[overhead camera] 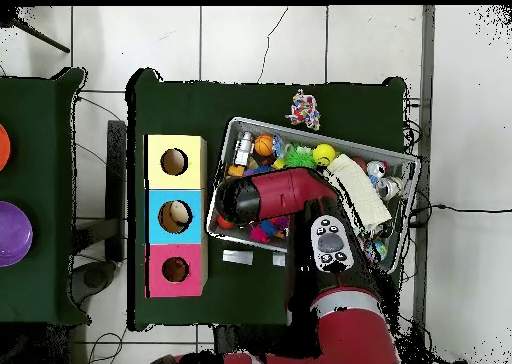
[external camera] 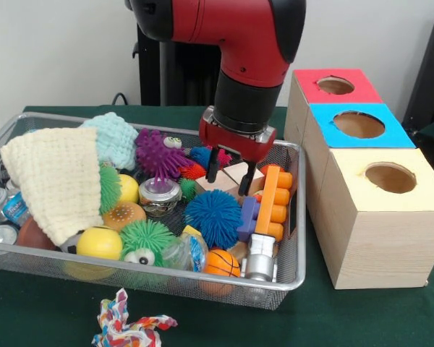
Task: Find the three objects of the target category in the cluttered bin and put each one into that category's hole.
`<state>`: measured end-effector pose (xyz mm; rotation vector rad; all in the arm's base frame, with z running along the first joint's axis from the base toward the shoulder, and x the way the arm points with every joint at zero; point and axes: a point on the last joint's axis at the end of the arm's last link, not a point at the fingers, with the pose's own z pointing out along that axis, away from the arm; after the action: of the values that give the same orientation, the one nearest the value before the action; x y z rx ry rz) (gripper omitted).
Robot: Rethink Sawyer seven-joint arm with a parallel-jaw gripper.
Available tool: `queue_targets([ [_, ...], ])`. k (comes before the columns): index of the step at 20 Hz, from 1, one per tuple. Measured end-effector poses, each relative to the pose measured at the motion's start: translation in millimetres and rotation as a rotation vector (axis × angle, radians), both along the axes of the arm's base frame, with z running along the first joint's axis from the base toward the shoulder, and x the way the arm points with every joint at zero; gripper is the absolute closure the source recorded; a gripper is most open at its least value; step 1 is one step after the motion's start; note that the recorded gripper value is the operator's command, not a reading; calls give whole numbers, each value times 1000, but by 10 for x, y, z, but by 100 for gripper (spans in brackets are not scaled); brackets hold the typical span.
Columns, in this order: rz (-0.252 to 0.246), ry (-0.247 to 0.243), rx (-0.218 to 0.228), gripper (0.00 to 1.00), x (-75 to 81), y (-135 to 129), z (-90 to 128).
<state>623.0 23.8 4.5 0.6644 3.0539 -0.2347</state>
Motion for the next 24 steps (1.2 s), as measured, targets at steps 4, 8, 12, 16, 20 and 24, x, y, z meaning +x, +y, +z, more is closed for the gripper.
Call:
queue_targets([
  [4,1,11,-5,0,-60,-8,-63],
  [8,4,17,0,0,-128,7,-162],
  [12,9,8,0,0,-161,10,-224],
  [16,16,2,-8,0,-172,20,-230],
  [20,25,-5,-17,0,-184,32,-233],
  [24,30,-12,-23,0,-193,39,-234],
])
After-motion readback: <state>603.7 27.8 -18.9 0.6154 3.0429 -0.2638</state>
